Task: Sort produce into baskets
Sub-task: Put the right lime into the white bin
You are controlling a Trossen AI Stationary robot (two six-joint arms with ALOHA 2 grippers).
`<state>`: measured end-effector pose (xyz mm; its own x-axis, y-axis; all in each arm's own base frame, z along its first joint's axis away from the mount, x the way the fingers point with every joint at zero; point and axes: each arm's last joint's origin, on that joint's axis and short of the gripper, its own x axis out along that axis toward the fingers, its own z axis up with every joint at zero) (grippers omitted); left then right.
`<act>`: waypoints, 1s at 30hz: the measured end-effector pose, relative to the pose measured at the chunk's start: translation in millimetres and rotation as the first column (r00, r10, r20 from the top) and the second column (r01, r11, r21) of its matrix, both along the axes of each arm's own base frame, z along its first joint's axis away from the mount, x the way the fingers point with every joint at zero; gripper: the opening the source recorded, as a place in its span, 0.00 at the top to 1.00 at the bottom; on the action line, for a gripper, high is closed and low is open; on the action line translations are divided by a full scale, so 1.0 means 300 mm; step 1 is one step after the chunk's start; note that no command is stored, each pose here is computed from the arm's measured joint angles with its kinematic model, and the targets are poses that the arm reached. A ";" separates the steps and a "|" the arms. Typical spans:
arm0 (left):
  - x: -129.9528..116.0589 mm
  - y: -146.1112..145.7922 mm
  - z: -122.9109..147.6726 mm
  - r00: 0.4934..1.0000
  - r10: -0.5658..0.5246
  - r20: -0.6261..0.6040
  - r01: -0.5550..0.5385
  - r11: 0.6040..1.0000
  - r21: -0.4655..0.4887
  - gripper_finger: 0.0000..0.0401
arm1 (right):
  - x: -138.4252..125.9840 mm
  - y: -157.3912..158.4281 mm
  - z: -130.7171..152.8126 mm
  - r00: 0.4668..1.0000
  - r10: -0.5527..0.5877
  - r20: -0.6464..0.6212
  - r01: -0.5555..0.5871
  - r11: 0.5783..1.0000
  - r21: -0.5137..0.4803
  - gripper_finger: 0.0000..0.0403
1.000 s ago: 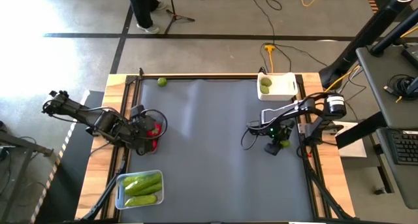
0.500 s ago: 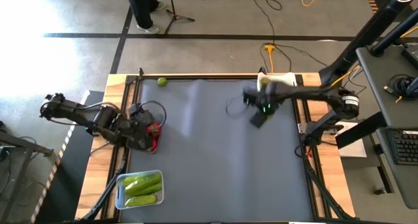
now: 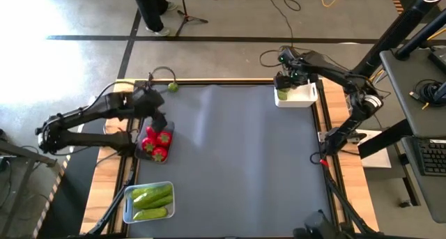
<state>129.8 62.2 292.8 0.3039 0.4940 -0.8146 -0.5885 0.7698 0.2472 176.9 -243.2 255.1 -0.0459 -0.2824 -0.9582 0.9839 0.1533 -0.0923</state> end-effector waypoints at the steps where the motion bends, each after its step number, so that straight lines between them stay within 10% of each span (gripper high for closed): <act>1: 0.000 0.017 0.001 0.999 0.031 0.008 -0.031 1.000 0.004 0.31 | -0.005 -0.014 -0.018 1.000 -0.013 -0.012 0.013 1.000 0.013 0.55; 17: 0.089 0.302 -0.068 0.942 0.335 -0.029 -0.336 0.931 -0.140 0.31 | -0.029 -0.138 -0.272 0.984 0.011 -0.175 0.024 0.980 0.197 0.54; 30: 0.139 0.470 -0.126 0.883 0.469 -0.008 -0.458 0.858 -0.233 0.24 | -0.039 -0.163 -0.276 0.984 0.025 -0.176 0.005 0.986 0.169 0.38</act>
<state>171.5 203.3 255.0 0.1260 0.3957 -0.9097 -0.8974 0.4363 0.0655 165.1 -292.0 172.5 -0.2170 -0.1191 -0.9689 0.9526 0.1910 -0.2368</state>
